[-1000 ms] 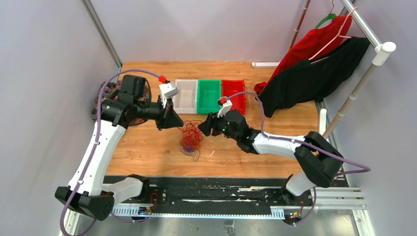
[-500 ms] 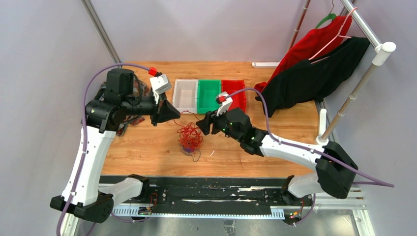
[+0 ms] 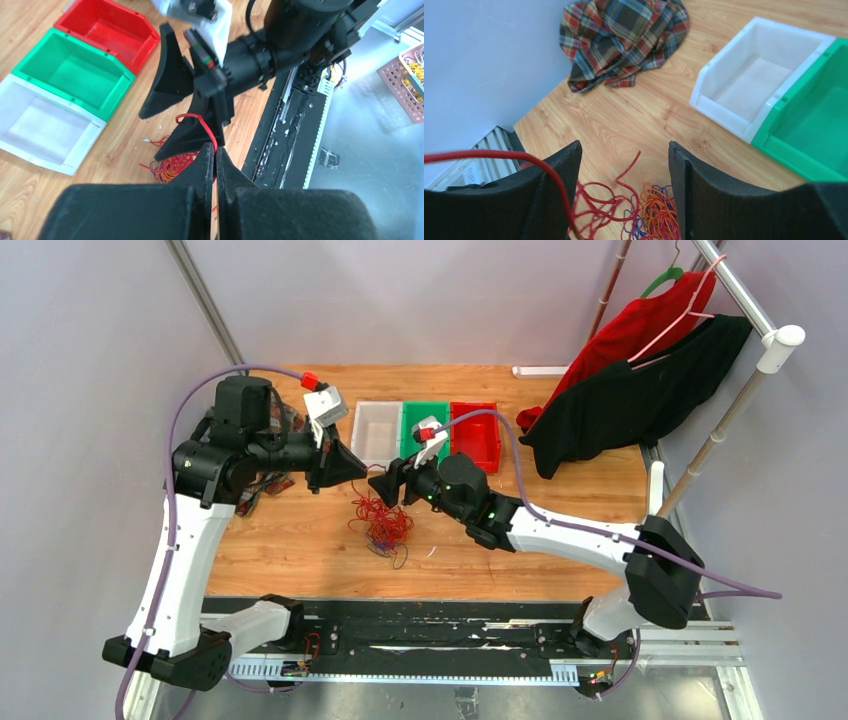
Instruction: Untangle the cables
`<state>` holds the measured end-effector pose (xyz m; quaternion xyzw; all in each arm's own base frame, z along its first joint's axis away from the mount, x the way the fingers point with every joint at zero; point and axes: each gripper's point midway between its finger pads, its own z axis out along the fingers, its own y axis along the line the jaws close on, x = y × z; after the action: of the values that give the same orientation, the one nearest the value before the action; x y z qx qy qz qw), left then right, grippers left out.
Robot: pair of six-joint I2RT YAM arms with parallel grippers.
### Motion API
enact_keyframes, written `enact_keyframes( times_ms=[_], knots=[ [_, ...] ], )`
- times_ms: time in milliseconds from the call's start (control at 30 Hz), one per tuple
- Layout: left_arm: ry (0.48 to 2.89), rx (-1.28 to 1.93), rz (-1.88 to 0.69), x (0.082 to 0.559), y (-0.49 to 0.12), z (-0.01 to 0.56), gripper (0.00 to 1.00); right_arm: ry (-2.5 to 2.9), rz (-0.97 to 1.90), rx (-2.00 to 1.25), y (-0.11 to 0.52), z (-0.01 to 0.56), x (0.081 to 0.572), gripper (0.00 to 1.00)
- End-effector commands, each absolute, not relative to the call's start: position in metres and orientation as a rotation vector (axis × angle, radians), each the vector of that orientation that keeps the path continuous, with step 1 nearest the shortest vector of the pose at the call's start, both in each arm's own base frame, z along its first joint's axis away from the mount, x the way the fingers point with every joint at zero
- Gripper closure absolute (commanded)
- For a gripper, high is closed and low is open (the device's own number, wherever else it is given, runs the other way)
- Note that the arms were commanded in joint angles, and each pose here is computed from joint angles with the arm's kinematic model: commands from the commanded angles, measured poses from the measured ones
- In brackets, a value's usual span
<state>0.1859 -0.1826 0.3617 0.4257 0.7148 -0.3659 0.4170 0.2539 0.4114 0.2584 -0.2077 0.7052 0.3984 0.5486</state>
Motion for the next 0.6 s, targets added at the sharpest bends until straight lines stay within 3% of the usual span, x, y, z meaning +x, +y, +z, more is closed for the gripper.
enact_keyframes(
  times_ms=[0, 267, 567],
  knots=[
    [1.731, 1.063, -0.914, 0.183, -0.185, 0.389, 1.00, 1.713, 0.915, -0.431, 0.416, 0.237, 0.260, 0.36],
    [1.570, 1.027, -0.810, 0.186, -0.182, 0.464, 1.00, 1.893, 0.779, -0.361, 0.379, 0.154, 0.276, 0.37],
    [1.444, 0.957, -0.503, 0.207, -0.156, 0.518, 1.00, 1.984, 0.548, -0.414, 0.320, 0.097, 0.270, 0.37]
  ],
)
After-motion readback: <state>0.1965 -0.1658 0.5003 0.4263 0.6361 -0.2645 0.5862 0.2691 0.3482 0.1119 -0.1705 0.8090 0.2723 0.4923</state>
